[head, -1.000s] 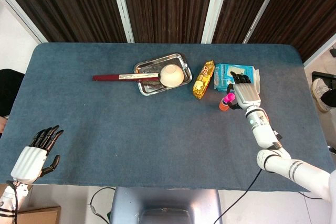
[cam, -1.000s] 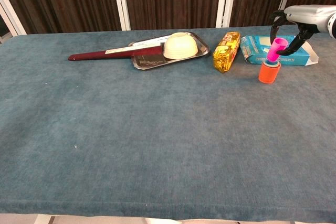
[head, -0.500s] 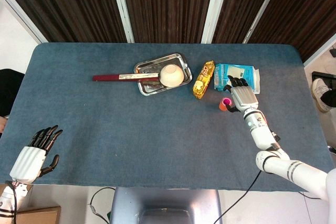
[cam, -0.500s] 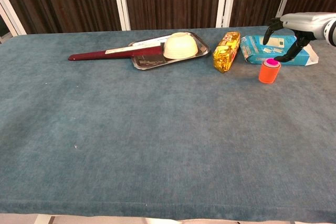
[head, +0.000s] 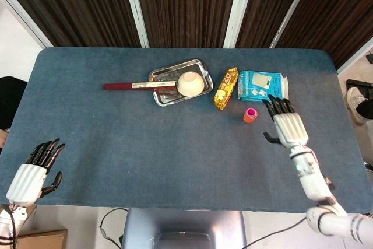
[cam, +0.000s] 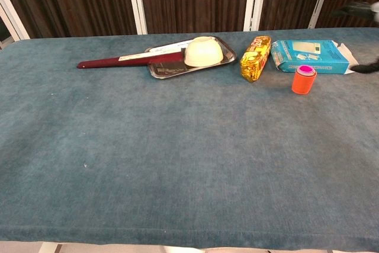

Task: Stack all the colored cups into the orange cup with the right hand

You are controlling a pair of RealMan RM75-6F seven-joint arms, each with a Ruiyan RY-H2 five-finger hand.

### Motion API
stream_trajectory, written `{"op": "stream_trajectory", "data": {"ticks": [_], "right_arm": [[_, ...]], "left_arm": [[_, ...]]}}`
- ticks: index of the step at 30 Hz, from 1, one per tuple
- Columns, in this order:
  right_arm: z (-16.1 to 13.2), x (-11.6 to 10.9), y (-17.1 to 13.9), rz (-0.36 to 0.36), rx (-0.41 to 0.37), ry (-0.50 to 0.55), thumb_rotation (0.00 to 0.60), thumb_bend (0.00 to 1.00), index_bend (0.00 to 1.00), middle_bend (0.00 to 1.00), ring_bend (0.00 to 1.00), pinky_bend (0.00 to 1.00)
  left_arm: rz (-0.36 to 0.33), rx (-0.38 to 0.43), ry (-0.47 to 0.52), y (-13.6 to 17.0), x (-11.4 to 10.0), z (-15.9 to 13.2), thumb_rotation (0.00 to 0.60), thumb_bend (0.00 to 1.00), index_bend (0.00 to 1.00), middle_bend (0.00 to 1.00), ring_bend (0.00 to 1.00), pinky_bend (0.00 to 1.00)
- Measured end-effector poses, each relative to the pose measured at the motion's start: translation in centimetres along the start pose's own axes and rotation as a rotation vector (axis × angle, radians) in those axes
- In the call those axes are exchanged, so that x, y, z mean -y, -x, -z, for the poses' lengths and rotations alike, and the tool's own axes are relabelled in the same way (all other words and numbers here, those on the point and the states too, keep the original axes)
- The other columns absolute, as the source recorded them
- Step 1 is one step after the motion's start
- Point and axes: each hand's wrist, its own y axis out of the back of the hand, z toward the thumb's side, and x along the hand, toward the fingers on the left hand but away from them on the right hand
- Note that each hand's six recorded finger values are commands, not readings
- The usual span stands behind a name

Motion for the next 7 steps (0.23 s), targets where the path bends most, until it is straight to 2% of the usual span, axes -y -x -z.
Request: {"op": "stream_trajectory", "data": {"ticks": [3,5,7], "right_arm": [[3.2,1.0,-5.9,0.007,0.100,0.010,0.600,0.34,0.01,0.00,0.00,0.00],[5.0,1.9,-9.6,-0.019,0.159,-0.002,0.600,0.33,0.00,0.00,0.00,0.00],[5.5,2.2,-11.4,-0.040,0.171,-0.014,0.600,0.33,0.00,0.00,0.00,0.00]], "left_arm": [[-0.007,0.004,-0.007,0.1,-0.1,-0.2,0.600,0.49,0.00,0.00,0.01,0.11],[-0.015,0.007,-0.010,0.2,-0.1,-0.3,0.600,0.49,0.00,0.00,0.00,0.11],[-0.024,0.013,-0.016,0.2,-0.1,-0.6,0.600,0.49,0.00,0.00,0.00,0.11]]}}
